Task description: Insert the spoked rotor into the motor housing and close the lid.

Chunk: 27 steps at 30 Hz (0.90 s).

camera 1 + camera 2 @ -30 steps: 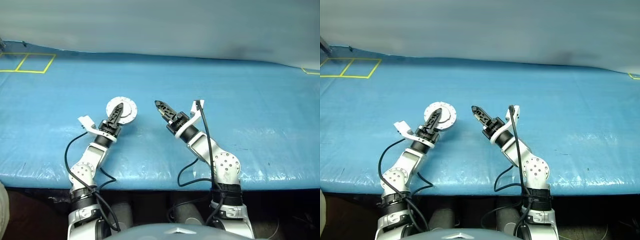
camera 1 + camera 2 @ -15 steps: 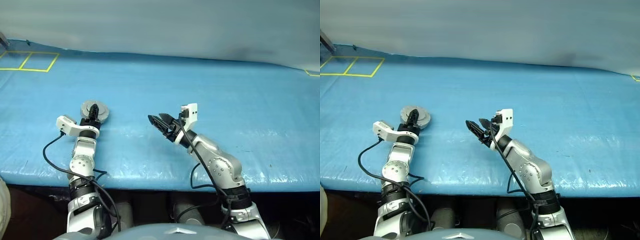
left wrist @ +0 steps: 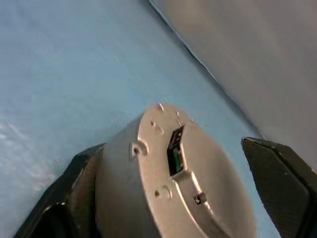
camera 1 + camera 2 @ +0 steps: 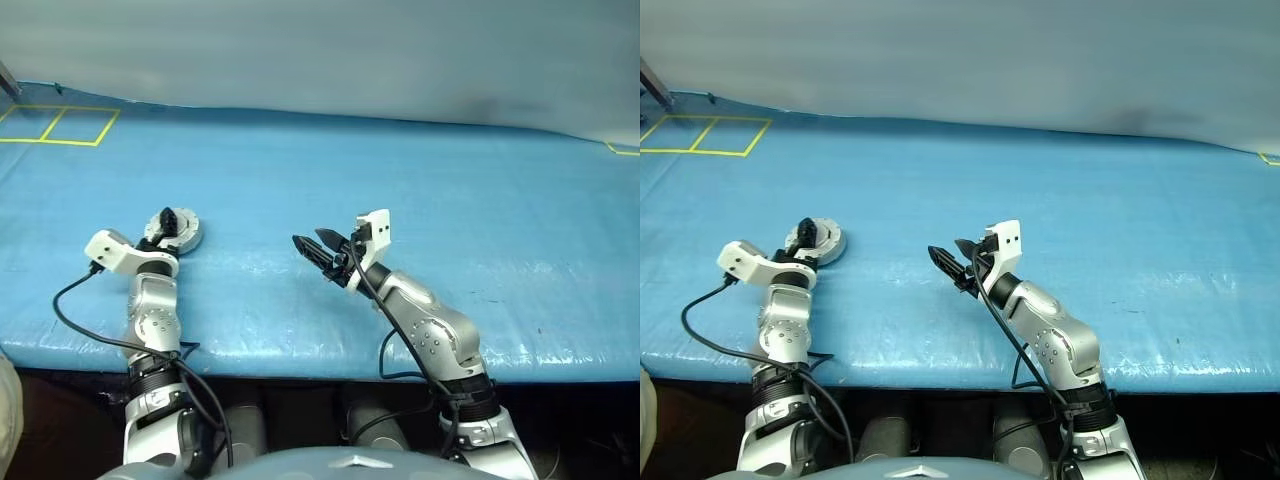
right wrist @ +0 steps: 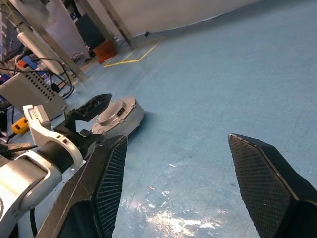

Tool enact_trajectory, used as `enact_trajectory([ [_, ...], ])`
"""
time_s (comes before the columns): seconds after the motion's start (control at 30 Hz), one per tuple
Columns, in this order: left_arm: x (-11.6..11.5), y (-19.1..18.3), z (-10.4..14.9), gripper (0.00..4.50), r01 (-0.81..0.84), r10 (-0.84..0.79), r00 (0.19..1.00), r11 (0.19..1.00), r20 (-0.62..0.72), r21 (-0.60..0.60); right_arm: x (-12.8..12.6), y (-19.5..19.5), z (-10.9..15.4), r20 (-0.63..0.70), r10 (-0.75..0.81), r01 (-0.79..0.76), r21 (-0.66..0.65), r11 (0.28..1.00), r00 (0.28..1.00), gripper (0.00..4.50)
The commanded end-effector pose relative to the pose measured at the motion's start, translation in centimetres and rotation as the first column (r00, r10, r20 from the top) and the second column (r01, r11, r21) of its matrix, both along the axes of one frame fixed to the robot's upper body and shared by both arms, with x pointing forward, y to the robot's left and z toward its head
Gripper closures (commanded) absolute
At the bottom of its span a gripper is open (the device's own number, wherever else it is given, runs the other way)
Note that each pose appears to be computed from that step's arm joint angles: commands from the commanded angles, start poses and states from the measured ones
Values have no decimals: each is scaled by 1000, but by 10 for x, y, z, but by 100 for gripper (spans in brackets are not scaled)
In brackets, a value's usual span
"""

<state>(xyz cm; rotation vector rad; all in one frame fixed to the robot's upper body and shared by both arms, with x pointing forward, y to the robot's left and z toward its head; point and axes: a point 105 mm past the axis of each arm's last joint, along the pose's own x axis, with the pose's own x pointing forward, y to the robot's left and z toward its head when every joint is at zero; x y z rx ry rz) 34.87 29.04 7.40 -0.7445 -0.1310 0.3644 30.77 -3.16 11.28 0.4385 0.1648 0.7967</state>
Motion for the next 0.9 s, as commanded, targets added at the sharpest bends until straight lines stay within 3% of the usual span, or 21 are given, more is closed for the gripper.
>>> enact_trajectory([
  [0.03,-7,20,28,4,-74,66,993,994,96,81,-1,1,12,53,7,-7,8,1000,999,107],
  [0.23,-11,19,69,4,-100,44,958,977,285,187,1,-3,13,132,-21,28,-48,998,991,107],
  [0.3,-8,-2,83,4,-2,-89,937,965,337,261,2,-7,15,190,-33,50,-86,995,981,107],
  [0.4,-6,-49,92,4,215,-367,872,881,324,422,4,-15,11,231,-42,80,-156,984,972,107],
  [0.5,-13,-106,90,4,435,-648,733,680,207,590,4,-28,7,285,-17,94,-258,962,958,107],
  [0.57,-19,-130,87,4,513,-750,648,560,135,650,6,-38,5,307,-20,119,-307,944,951,107],
  [0.77,-34,-166,56,4,645,-874,468,237,-131,726,10,-71,4,318,-49,167,-357,919,947,107],
  [0.9,-41,-173,41,4,683,-891,391,111,-232,722,6,-84,-3,298,-13,142,-417,898,955,107],
])
